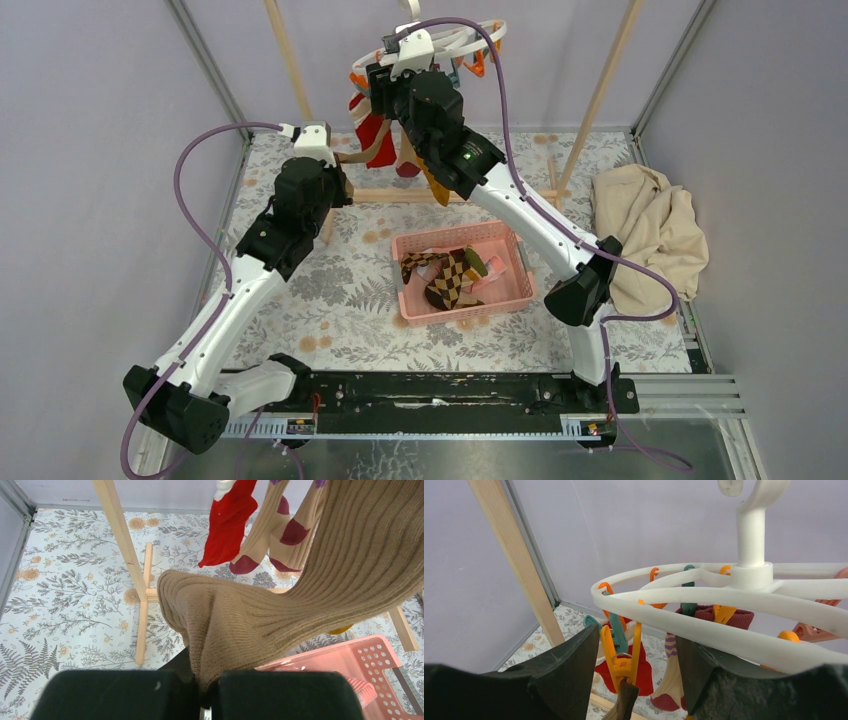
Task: Remove the socks clipped to the hanger
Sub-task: Remove the sock from the hanger.
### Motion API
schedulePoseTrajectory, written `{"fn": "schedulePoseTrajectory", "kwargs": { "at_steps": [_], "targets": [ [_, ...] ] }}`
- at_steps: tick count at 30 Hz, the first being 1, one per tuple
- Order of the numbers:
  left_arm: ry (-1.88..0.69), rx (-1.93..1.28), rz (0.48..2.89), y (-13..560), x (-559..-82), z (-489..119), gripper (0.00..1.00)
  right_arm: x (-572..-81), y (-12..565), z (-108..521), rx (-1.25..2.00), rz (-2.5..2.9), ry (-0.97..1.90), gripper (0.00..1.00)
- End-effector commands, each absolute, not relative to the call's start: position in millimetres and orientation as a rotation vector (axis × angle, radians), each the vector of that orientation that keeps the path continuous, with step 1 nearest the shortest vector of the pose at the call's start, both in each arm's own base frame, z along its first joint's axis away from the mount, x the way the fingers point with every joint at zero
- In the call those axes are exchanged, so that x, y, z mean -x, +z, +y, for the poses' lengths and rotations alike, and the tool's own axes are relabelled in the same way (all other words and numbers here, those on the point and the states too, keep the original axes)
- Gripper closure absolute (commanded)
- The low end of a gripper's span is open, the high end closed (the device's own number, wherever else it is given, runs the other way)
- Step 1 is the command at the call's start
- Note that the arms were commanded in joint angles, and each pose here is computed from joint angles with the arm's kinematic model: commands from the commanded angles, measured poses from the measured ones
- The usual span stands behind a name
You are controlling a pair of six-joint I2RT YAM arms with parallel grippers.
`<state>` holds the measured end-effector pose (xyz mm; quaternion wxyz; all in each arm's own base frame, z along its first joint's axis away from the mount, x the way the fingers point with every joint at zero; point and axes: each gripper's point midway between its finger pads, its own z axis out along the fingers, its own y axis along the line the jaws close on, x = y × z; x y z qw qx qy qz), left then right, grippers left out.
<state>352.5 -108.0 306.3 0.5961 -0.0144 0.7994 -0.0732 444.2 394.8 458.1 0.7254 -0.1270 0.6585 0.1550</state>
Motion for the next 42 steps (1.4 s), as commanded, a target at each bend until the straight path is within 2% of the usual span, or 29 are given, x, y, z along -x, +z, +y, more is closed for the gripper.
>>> {"fn": "schedulePoseTrajectory", "kwargs": {
  "at_steps": [1, 23, 29, 35, 39, 42],
  "targets": [
    [-0.167, 0.031, 1.822, 319, -355, -106, 1.0, -440, 478, 389, 0.232, 1.414, 0.361, 0.35],
    [-0.162, 0.027, 1.819, 318, -354, -105, 1.0, -442, 468, 404, 0.245, 1.427, 0.396, 0.37],
    [-0.161, 0.024, 1.823, 316, -355, -105, 1.0, -444, 471, 405, 0.243, 1.415, 0.391, 0.41],
    [-0.159, 0.025, 1.823, 316, -355, -105, 1.0, -444, 472, 405, 0.251, 1.41, 0.388, 0.62],
    [-0.158, 0.025, 1.826, 314, -355, -105, 1.0, -442, 471, 403, 0.255, 1.41, 0.383, 0.9],
    [-0.155, 0.028, 1.828, 314, -355, -104, 1.0, -442, 471, 402, 0.256, 1.411, 0.381, 1.0]
  ]
}}
